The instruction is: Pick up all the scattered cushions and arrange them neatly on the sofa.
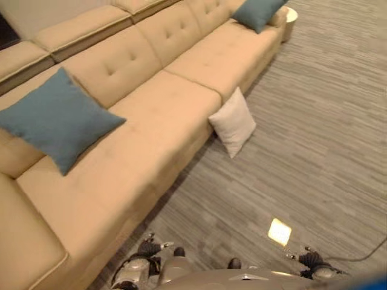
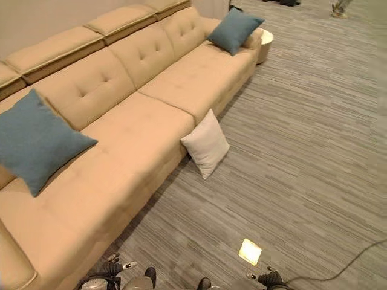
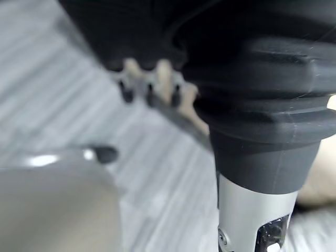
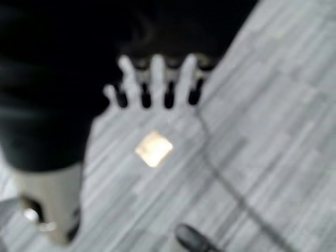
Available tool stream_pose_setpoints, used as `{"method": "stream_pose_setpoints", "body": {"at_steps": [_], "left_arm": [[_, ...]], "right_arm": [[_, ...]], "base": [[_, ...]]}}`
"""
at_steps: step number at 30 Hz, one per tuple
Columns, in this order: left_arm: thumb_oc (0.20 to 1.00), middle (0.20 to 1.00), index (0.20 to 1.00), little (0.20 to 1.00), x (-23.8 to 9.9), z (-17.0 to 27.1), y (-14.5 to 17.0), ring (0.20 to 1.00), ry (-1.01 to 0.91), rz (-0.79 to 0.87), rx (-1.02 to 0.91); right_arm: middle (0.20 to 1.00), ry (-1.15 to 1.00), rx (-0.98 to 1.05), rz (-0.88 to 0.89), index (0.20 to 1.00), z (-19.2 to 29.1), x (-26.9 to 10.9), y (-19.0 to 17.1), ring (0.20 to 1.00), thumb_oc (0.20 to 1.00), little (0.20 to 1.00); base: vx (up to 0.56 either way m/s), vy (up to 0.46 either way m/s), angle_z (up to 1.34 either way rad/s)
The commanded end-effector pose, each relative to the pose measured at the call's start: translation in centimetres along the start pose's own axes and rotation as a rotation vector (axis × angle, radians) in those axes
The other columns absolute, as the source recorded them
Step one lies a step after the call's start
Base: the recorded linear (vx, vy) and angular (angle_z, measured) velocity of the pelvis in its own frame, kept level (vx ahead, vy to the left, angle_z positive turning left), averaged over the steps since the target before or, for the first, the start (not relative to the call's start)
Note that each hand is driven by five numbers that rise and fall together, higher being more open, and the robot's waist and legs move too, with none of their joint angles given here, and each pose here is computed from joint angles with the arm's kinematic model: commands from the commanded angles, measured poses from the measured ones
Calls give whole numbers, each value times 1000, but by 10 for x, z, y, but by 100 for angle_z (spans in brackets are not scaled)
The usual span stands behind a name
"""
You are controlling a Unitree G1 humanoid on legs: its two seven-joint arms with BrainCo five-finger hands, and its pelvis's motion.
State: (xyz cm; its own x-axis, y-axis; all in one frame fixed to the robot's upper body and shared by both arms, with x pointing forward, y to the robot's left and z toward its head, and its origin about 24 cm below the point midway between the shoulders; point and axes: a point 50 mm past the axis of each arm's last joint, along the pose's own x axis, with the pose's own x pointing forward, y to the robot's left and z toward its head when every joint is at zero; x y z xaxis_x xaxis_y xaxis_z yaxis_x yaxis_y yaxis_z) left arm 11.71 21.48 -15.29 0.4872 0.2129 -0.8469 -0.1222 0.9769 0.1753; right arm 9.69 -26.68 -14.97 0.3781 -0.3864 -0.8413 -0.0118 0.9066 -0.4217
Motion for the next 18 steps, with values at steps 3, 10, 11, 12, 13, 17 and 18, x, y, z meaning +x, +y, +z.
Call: {"method": "stream_pose_setpoints", "body": {"at_steps": [3,10,11,12,13,17,18], "left_arm": [[1000,1000,1000,1000,4,14,4,1000,-37,15,-21],[1000,1000,1000,1000,3,8,14,1000,-19,38,-20],[1000,1000,1000,1000,3,10,15,1000,-25,42,-15],[1000,1000,1000,1000,3,10,15,1000,-25,42,-15],[1000,1000,1000,1000,4,14,17,1000,-38,47,-11],[1000,1000,1000,1000,5,23,20,1000,-65,46,12],[1000,1000,1000,1000,6,25,20,1000,-70,45,13]], "right_arm": [[1000,-46,20,-26,1000,20,4,-7,1000,1000,1000],[1000,-82,13,-2,1000,36,5,1,1000,1000,1000],[1000,-92,13,-1,1000,39,5,2,1000,1000,1000],[1000,-92,13,-1,1000,39,5,2,1000,1000,1000],[1000,-105,9,1,1000,43,5,2,1000,1000,1000],[1000,-122,5,5,1000,46,4,5,1000,1000,1000],[1000,-124,0,6,1000,46,4,5,1000,1000,1000]], "base": [[52,12,-52],[121,123,-63],[89,111,-85],[95,92,-76],[128,85,-30],[204,10,-14],[246,-67,-36]]}}
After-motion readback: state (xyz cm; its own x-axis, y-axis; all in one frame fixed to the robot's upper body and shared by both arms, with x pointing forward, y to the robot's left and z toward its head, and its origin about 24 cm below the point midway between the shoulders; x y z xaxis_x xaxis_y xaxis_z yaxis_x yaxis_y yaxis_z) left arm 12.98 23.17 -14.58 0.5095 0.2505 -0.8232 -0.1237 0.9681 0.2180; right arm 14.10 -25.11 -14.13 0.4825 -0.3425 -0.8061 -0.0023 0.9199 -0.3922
